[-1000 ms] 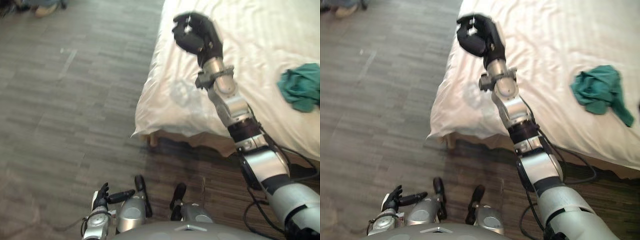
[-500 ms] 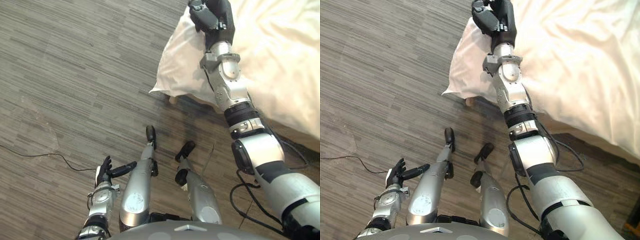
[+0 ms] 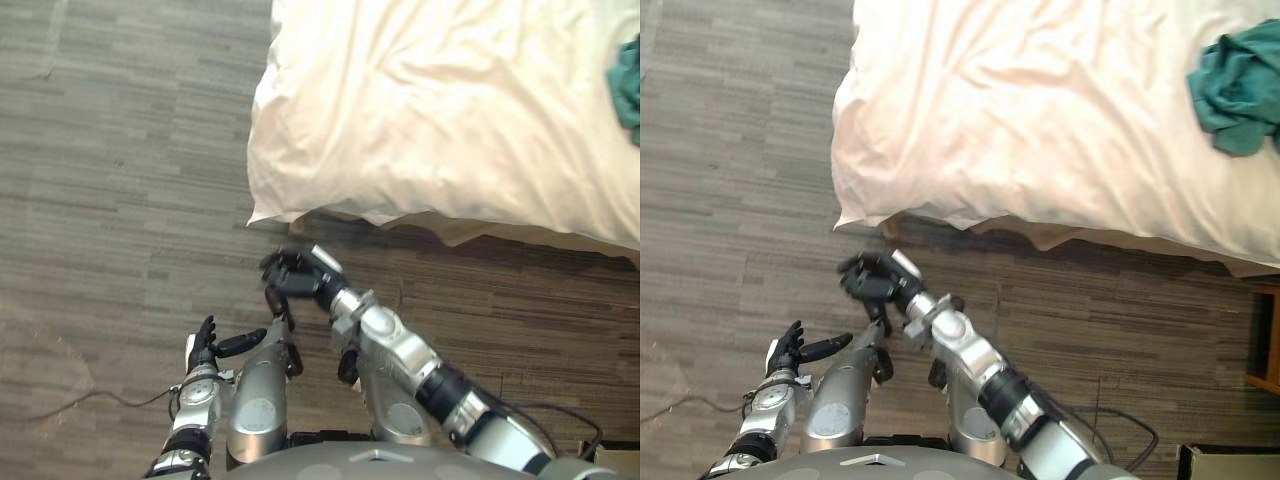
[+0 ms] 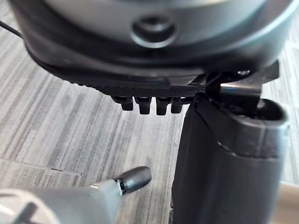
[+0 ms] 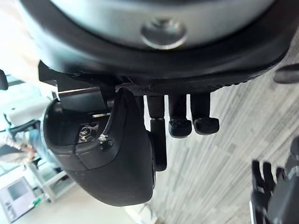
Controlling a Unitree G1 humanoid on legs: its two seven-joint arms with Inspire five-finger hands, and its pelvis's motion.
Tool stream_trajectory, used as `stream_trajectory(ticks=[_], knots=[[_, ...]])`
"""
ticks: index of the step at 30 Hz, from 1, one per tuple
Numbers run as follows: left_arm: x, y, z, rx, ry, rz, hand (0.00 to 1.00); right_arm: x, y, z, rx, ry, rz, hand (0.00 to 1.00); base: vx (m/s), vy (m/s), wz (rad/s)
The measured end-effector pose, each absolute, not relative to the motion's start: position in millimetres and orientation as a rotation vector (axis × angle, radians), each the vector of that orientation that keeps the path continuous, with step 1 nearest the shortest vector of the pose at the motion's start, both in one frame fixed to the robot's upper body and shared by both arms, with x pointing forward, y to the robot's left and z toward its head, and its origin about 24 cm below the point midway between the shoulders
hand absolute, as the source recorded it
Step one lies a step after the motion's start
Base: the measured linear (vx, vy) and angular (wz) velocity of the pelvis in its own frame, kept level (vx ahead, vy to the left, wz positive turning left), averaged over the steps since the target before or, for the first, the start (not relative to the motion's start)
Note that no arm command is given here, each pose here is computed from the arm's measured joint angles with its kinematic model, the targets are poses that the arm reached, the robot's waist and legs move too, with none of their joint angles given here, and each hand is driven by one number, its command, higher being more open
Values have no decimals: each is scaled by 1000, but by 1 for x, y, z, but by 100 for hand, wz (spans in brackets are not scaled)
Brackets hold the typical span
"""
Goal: Tidy up the quilt and then pick up the clothes from the bed and put them into the laundry hamper
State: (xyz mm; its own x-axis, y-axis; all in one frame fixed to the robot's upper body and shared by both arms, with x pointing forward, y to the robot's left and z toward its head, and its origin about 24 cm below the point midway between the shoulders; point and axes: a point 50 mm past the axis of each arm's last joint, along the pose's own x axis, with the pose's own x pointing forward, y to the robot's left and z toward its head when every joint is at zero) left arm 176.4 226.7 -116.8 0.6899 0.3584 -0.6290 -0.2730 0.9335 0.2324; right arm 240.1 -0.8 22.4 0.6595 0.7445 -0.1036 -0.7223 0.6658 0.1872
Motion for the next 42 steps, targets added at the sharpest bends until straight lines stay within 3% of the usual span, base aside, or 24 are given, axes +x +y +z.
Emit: stream_trajectory(ticks=[4,7,11,17,20,28,32,33,39,42], knots=[[170,221,-123,171,773,303,100,241,15,91,321,-92,927,0,42,-11,-11],[164,211,-129,180,806,266,100,264,-13,162,543,-415,778,0,9,10,-8],[154,213,-133,177,836,277,100,293,-56,177,645,-519,525,0,0,0,0],[151,204,-135,100,840,300,100,354,-163,117,515,-262,-46,0,-17,27,5],[153,203,-134,82,830,303,100,358,-209,78,480,-76,-262,0,1,12,1],[151,204,-135,60,848,296,100,309,-243,6,538,101,-454,0,33,11,-1],[144,202,-139,-33,876,361,100,226,-252,-63,591,311,-629,0,38,10,-39],[140,203,-141,-55,888,381,100,197,-252,-81,578,384,-667,100,68,-3,-58],[122,206,-147,-120,935,441,100,75,-240,-131,567,688,-851,100,106,-20,-83],[124,205,-146,-125,926,435,100,51,-229,-143,543,818,-802,100,54,-79,-105]])
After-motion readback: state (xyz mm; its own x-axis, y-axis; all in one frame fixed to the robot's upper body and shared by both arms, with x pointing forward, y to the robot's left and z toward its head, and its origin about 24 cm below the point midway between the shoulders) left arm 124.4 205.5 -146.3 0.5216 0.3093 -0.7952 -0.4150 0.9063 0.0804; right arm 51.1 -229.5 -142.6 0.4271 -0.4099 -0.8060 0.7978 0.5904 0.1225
